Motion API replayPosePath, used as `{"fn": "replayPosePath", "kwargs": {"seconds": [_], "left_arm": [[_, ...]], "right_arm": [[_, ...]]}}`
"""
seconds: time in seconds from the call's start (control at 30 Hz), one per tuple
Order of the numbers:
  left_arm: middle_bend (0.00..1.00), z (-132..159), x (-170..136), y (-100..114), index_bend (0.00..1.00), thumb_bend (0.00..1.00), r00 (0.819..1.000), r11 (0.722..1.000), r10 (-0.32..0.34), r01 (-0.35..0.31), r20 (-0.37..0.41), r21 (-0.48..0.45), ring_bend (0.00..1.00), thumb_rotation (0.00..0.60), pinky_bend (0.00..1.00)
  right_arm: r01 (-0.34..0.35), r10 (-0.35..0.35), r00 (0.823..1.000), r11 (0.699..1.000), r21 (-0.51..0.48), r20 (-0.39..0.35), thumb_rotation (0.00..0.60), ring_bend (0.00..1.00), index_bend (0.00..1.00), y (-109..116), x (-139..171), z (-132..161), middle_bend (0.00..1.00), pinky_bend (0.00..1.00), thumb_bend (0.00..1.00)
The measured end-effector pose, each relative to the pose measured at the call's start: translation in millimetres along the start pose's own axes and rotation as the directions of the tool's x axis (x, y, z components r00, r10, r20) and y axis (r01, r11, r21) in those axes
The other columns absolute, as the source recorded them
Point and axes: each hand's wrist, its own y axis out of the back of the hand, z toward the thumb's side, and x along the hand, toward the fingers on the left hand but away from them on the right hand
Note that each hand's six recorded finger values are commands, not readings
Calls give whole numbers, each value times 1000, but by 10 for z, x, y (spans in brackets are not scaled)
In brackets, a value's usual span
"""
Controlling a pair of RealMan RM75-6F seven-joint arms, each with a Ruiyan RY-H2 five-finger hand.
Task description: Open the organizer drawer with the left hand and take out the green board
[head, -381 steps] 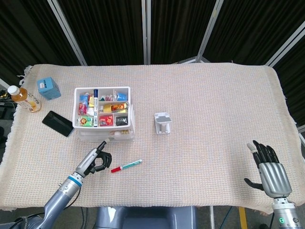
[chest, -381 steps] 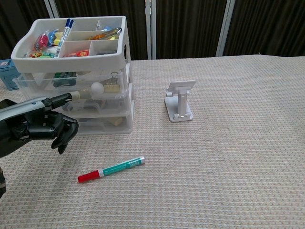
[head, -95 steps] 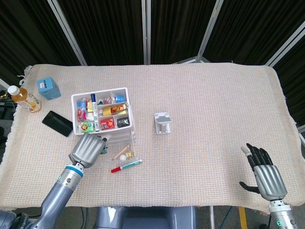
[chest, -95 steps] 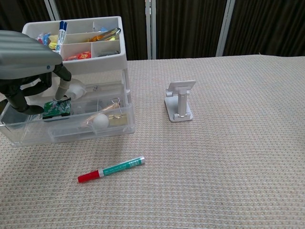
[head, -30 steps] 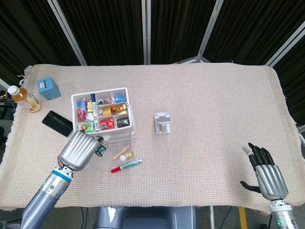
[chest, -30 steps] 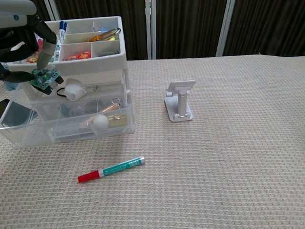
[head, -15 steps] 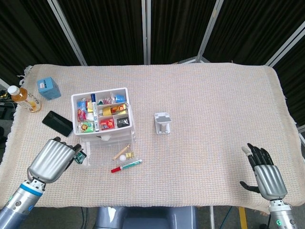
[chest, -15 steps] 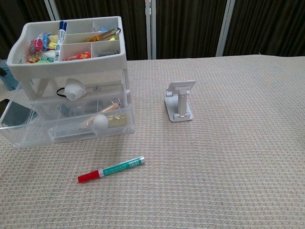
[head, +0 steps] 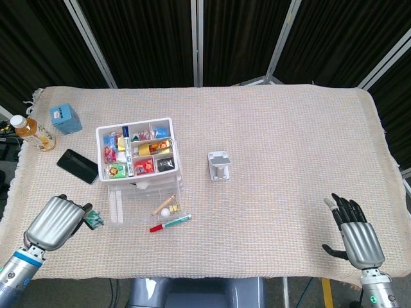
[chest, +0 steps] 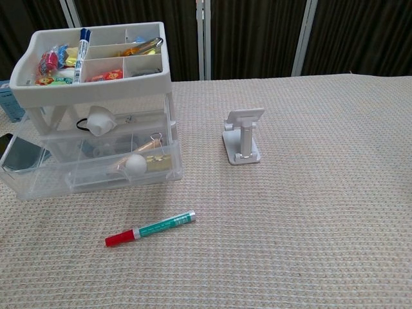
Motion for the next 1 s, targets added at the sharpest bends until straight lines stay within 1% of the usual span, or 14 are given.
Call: {"fn": "replayPosePath", "kwargs": {"seconds": [0.2,0.33,0.47,0.53,0.57,0.63,0.7,0.73,0.77,0.8,0.83,0.9,0.97,1.0], "left_arm": [[794,-2,65,-298,558,417,999,999,-48,48,1,-9,781,600,639],[794,2,99,-439,538,417,997,997,-72,72,-2,-13,781,600,640],[790,-1,146,-543,502,416,997,997,-74,74,-10,-27,781,600,633],[765,-4,149,-558,464,413,998,996,-68,67,-14,-52,771,600,607],[734,-8,148,-561,442,411,998,996,-63,62,-16,-64,751,600,583],[654,-15,130,-554,399,402,999,996,-43,41,-22,-85,681,600,541],[514,-19,99,-526,321,383,999,996,-14,11,-31,-92,573,600,482],[462,-19,80,-511,287,376,999,995,0,-4,-36,-95,539,600,457],[381,-19,55,-497,232,368,999,995,15,-20,-43,-99,483,600,411],[296,-19,15,-480,178,362,998,994,36,-42,-54,-106,416,600,359],[236,-19,-22,-470,144,358,997,992,52,-58,-64,-111,363,600,322],[70,-13,-125,-463,50,319,992,987,85,-96,-90,-126,191,600,206],[6,-3,-229,-485,6,272,988,982,106,-122,-115,-142,65,600,103],[0,3,-298,-511,0,248,984,979,115,-135,-134,-155,20,600,51]], "right_arm": [[1,-1,1000,1000,-1,2,600,0,121,3,-3,-5,0,0,15],[2,-2,1000,1000,1,1,600,0,121,4,-3,-1,0,0,15],[1,-1,1000,1000,2,0,600,0,121,2,-1,1,0,0,15],[0,0,1000,1000,3,0,600,0,121,-2,-3,0,0,0,15],[0,0,1000,1000,3,0,600,0,121,-3,-4,0,0,0,15],[0,0,1000,1000,4,0,600,0,121,-2,-6,1,0,0,15],[1,-1,1000,1000,4,0,600,0,121,2,-5,2,0,0,15],[1,-1,1000,1000,4,0,600,0,121,3,-3,2,0,0,15],[2,-2,1000,1000,3,0,600,0,121,5,-2,4,0,0,15],[2,-2,1000,1000,2,0,600,0,121,6,-1,4,0,0,15],[2,-2,1000,1000,3,0,600,0,121,7,0,3,0,0,15],[3,-2,1000,1000,3,-1,600,0,121,7,0,3,0,0,15],[3,-3,1000,1000,4,-4,600,0,120,8,1,9,0,0,15],[3,-3,1000,1000,4,-5,600,0,120,9,2,12,0,0,15]]}}
